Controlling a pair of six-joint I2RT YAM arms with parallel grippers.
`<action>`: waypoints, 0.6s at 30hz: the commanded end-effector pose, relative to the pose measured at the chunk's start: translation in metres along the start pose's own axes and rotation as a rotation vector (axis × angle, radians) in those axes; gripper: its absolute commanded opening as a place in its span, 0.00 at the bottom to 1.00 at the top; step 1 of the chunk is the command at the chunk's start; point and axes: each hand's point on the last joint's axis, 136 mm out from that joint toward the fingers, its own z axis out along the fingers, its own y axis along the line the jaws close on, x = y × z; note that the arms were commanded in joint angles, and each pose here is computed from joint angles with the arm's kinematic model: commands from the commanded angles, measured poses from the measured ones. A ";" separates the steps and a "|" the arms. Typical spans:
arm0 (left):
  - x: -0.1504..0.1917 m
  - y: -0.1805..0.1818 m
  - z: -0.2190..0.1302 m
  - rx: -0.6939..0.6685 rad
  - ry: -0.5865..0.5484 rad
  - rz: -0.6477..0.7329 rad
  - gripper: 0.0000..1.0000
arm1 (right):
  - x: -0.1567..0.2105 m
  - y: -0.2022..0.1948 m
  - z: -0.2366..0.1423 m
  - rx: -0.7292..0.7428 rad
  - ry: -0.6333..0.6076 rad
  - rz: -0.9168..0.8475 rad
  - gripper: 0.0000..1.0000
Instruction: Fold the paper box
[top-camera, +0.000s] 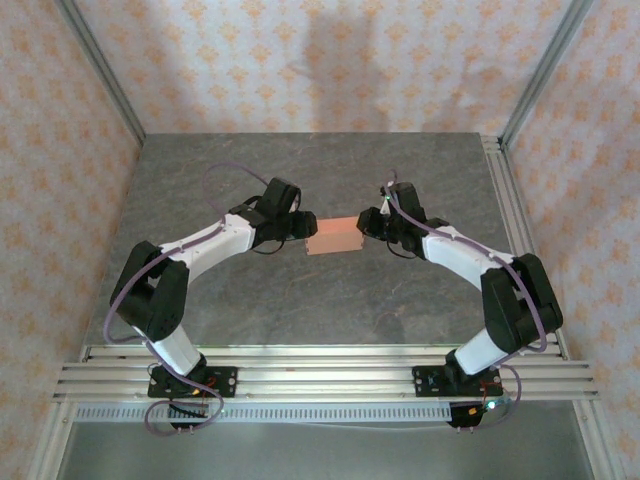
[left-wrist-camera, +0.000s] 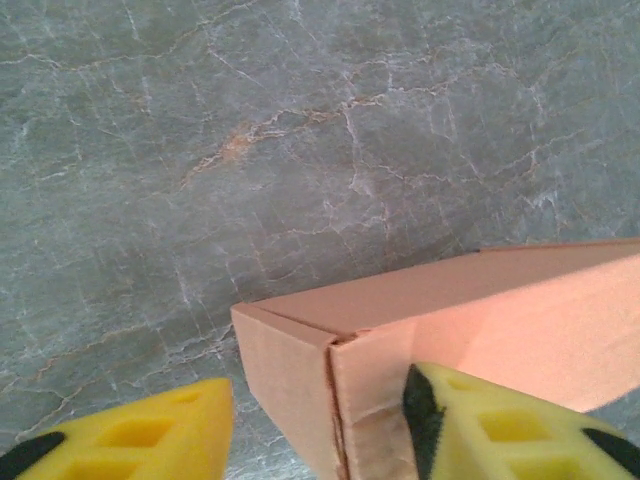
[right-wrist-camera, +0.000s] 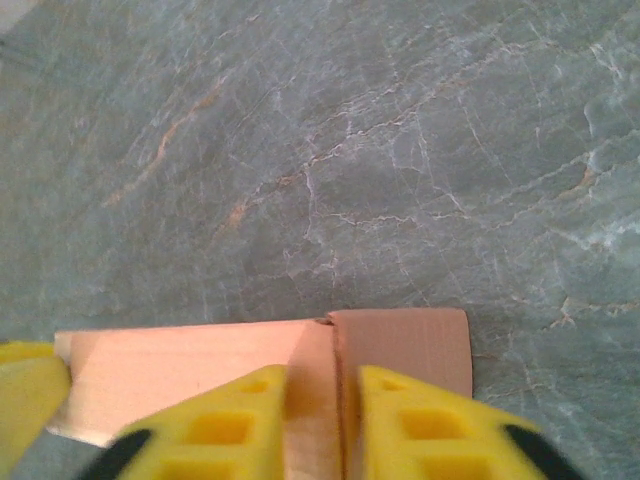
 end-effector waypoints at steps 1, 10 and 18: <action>0.031 0.023 0.002 -0.105 0.114 0.016 0.57 | 0.004 0.004 -0.009 0.001 0.000 -0.071 0.41; -0.003 0.012 -0.031 -0.100 -0.026 0.035 0.82 | -0.013 0.021 -0.032 -0.009 -0.052 -0.351 0.78; -0.012 0.058 -0.052 -0.160 -0.099 -0.060 1.00 | -0.001 0.063 -0.038 -0.210 0.010 -0.802 0.76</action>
